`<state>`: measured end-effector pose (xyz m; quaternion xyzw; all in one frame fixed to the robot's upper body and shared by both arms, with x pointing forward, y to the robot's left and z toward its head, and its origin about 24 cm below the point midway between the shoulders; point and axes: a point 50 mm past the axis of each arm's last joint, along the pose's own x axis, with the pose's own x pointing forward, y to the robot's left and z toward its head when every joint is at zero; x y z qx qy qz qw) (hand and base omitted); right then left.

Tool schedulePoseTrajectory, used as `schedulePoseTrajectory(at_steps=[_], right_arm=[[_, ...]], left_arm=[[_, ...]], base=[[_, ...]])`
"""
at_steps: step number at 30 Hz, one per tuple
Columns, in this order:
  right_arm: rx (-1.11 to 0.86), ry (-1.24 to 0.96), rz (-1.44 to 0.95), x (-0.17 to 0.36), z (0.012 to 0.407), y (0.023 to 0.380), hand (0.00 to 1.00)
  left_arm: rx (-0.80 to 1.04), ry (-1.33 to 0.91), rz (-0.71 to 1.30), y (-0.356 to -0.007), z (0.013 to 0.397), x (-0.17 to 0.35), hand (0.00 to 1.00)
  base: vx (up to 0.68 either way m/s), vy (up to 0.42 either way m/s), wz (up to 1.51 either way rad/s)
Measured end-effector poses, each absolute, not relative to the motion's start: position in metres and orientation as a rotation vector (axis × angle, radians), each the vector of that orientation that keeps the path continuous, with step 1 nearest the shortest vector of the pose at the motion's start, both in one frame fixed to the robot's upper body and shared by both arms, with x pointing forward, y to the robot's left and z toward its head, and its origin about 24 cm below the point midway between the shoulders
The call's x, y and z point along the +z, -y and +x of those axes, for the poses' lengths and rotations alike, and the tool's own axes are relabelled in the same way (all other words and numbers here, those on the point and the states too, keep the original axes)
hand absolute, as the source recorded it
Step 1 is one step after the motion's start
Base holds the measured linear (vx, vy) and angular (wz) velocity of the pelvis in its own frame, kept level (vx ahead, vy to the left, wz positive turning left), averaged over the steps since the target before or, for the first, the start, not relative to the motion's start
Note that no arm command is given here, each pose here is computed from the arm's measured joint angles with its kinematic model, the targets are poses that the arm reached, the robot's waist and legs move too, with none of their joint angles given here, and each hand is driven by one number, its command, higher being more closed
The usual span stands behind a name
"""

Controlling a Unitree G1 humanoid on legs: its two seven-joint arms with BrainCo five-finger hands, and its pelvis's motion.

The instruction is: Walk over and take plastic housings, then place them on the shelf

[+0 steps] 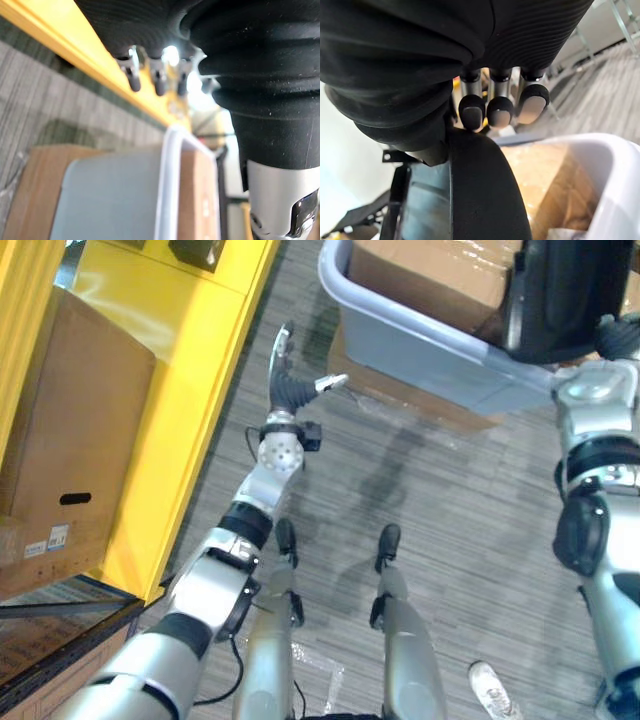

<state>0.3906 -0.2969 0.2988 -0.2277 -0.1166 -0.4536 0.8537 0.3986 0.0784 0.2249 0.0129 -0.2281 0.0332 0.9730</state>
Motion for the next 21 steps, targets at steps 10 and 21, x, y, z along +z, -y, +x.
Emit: schedulePoseTrajectory(at_steps=[10, 21], right_arm=[[-1.017, 0.335, -0.548, 0.314, 0.389, 0.287, 1.00], [-1.052, 0.440, -0.535, 0.341, 0.384, 0.277, 1.00]], left_arm=[[0.041, 0.428, -0.067, -0.067, 0.400, 0.229, 0.00], [0.026, 0.409, -0.132, -0.064, 0.401, 0.232, 0.00]], base=[[-0.03, -0.015, -0.01], [-0.04, -0.015, 0.00]])
